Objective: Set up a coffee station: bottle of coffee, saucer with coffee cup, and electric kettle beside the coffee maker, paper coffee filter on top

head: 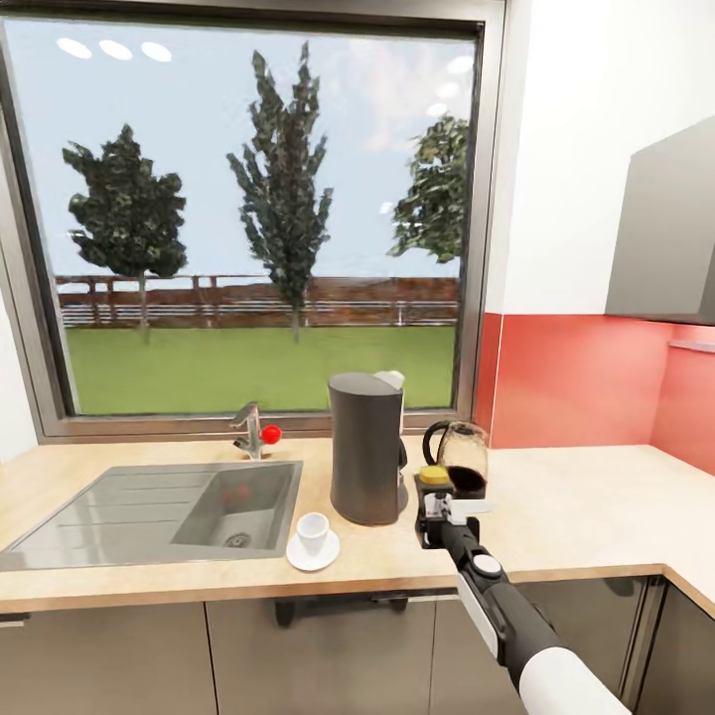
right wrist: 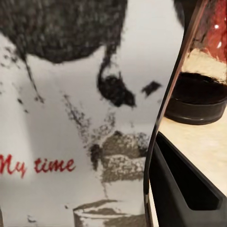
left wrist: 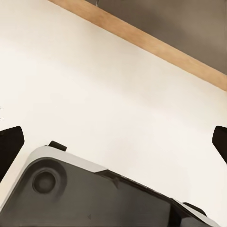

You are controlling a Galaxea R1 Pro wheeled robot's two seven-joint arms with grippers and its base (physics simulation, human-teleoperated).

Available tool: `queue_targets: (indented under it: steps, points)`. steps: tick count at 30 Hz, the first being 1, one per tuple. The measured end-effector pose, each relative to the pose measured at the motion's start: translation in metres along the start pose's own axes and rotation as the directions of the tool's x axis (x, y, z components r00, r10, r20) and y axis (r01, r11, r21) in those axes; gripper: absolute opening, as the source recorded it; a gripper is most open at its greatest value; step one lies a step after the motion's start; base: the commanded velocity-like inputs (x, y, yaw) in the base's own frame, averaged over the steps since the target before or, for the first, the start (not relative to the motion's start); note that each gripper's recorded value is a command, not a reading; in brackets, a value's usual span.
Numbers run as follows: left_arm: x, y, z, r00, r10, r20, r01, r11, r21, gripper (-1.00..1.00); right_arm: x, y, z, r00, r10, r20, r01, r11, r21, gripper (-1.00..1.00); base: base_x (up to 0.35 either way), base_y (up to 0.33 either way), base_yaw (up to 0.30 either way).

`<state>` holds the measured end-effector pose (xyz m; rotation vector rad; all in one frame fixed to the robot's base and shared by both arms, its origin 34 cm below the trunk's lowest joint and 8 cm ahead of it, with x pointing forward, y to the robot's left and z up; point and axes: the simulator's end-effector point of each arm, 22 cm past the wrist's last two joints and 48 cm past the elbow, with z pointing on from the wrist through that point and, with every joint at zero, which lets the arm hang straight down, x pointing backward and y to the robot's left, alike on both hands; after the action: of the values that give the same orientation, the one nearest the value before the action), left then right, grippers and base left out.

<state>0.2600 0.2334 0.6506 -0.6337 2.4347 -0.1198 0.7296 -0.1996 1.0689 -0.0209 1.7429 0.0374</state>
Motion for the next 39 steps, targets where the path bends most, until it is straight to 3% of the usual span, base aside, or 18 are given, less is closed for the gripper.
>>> queue_targets:
  steps: [20, 29, 39]
  points:
    - [0.003, 0.000, 0.012, 1.000, 0.000, -0.002, 0.000, 1.000, 0.001, 1.00, -0.003, 0.002, 0.006, 0.998, 0.005, 0.059, -0.005, 1.000, -0.003, -1.00, 0.002, 0.000, 0.000]
    - [0.004, 0.000, 0.012, 1.000, 0.001, -0.003, -0.001, 1.000, 0.001, 1.00, -0.007, 0.005, 0.006, 0.997, 0.012, 0.082, -0.011, 1.000, -0.007, -1.00, 0.190, 0.000, 0.000]
    - [0.003, 0.001, 0.012, 1.000, -0.001, -0.003, 0.001, 1.000, -0.001, 1.00, 0.025, 0.003, 0.006, 1.000, 0.005, 0.021, -0.005, 1.000, 0.001, -1.00, 0.034, 0.000, 0.000]
